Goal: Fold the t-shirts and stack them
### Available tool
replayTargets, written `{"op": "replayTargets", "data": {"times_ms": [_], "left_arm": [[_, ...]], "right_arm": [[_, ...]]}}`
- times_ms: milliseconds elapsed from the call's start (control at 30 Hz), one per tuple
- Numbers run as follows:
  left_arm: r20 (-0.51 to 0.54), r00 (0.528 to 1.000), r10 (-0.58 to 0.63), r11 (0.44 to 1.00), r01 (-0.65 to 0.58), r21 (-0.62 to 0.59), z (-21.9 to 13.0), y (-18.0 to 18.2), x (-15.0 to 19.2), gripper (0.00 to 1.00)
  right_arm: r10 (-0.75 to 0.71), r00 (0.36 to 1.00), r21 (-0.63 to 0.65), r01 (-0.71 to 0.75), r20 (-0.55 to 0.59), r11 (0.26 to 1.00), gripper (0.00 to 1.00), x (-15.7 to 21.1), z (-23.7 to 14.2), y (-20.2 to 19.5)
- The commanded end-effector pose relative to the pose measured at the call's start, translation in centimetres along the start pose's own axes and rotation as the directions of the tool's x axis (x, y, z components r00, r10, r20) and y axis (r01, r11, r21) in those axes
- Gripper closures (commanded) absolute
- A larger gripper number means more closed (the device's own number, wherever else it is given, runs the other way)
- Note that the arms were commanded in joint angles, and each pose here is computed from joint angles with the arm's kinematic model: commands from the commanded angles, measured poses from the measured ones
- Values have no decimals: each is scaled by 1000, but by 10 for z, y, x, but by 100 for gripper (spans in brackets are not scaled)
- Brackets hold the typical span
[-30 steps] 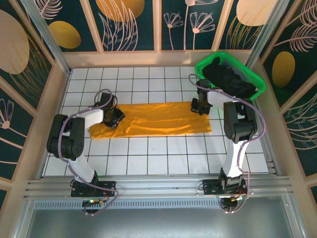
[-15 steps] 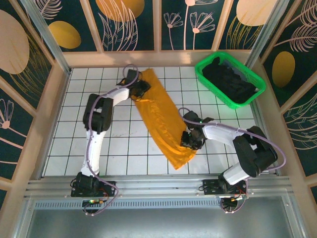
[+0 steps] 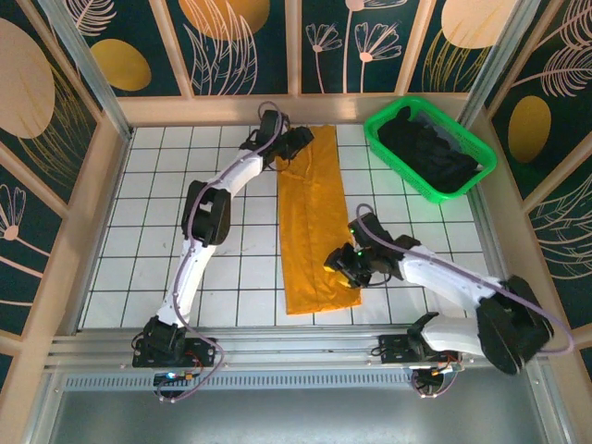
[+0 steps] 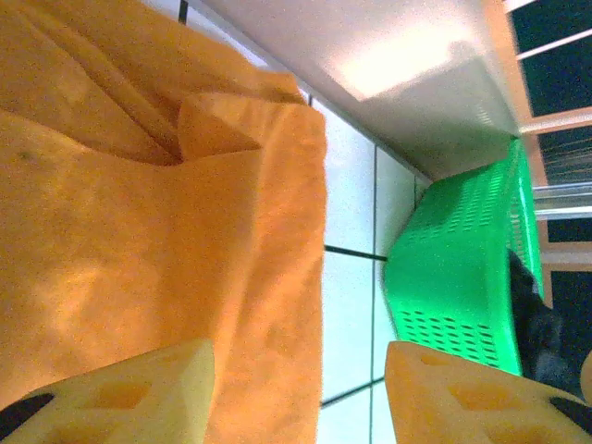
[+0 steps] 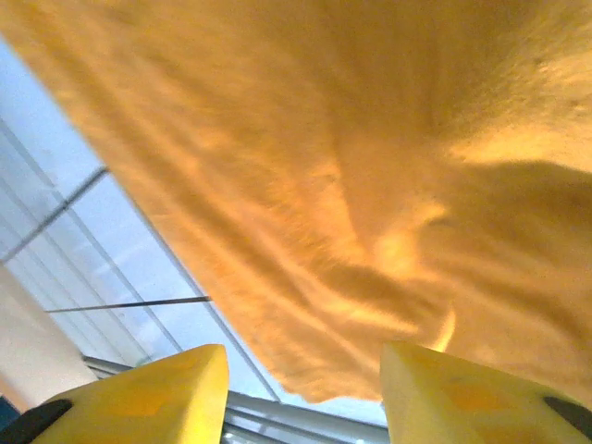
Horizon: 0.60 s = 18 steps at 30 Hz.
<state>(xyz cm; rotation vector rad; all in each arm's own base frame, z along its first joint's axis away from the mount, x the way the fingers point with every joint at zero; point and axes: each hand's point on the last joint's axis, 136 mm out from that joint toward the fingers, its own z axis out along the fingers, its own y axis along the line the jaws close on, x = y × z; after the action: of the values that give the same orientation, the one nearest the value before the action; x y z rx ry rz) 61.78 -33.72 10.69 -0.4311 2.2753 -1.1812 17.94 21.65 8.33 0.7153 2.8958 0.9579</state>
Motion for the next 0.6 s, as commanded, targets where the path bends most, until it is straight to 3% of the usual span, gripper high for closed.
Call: {"op": "replayTargets", "data": {"times_ms": [0, 100, 233, 400, 567], "left_arm": [[61, 994, 94, 995, -97, 40, -71, -68, -11, 47], [-33, 992, 122, 992, -123, -16, -106, -54, 38, 48], [-250, 963, 103, 986, -132, -106, -152, -3, 130, 52], [-496, 866, 72, 954, -205, -219, -224, 62, 239, 53], [-622, 783, 8, 942, -214, -257, -273, 93, 301, 55]], "right_arm": [[-41, 995, 151, 26, 95, 988, 51, -7, -26, -32], [-124, 988, 310, 89, 95, 946, 51, -7, -37, -68], [-201, 979, 413, 173, 25, 894, 52, -1, -36, -91], [-248, 965, 432, 259, -82, 864, 54, 7, -16, -98], [-232, 964, 458, 266, -130, 848, 61, 10, 4, -107]]}}
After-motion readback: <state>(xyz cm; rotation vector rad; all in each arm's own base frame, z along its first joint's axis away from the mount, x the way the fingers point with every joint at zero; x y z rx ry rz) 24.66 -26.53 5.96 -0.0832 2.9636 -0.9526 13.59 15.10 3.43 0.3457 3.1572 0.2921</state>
